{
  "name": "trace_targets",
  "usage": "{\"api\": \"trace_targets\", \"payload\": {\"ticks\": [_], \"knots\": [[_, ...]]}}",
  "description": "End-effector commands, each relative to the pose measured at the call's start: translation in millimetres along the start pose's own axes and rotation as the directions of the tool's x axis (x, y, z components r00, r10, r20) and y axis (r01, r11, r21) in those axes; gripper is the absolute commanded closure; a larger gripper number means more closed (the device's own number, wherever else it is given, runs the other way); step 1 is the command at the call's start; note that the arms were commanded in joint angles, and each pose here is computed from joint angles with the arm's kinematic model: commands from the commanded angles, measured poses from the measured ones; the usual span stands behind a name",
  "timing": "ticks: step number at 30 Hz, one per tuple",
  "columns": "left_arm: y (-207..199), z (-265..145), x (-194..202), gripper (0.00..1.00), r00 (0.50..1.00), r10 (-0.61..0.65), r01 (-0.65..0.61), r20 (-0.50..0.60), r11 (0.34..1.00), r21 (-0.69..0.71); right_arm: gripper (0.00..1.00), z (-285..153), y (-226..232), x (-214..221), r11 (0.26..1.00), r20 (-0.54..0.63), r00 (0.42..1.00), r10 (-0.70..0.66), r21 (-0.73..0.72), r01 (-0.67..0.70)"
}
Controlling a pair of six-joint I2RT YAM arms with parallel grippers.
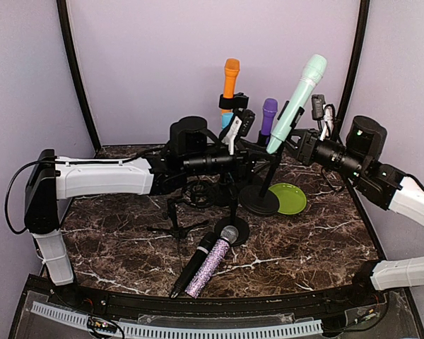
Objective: Remove the microphone from the stand
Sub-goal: Unscrew the knob on the microphone stand.
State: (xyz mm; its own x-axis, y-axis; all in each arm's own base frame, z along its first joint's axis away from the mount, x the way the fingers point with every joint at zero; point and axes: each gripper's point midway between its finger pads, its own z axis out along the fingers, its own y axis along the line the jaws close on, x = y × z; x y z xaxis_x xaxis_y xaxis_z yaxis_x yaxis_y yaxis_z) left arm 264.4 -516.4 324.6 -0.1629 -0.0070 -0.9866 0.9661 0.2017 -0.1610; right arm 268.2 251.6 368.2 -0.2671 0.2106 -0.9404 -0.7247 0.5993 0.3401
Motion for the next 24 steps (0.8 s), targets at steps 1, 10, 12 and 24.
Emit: {"api": "trace_targets", "payload": {"ticks": [1,10,12,24], "knots": [[-9.9,-1.6,-19.6,0.64,0.999,0.015,-0.016,0.038,0.999,0.030,0.99,-18.4,33.0,-68.0,0.994,0.216,0.975,-0.048,-0.082,0.068],[-14.6,-3.0,-13.9,0.74,0.999,0.029,-0.030,0.024,0.998,0.058,0.99,-15.2,29.0,-65.0,0.996,0.208,0.977,-0.050,-0.067,0.065],[-15.8,-3.4,-13.5,0.75,0.999,0.033,-0.035,0.023,0.997,0.064,0.99,-14.0,28.6,-64.0,0.996,0.205,0.977,-0.050,-0.067,0.065],[-18.0,-6.3,-10.8,0.61,0.997,0.075,-0.076,0.015,0.995,0.071,0.99,-13.0,27.1,-65.6,0.997,0.207,0.977,-0.045,-0.059,0.058]]}}
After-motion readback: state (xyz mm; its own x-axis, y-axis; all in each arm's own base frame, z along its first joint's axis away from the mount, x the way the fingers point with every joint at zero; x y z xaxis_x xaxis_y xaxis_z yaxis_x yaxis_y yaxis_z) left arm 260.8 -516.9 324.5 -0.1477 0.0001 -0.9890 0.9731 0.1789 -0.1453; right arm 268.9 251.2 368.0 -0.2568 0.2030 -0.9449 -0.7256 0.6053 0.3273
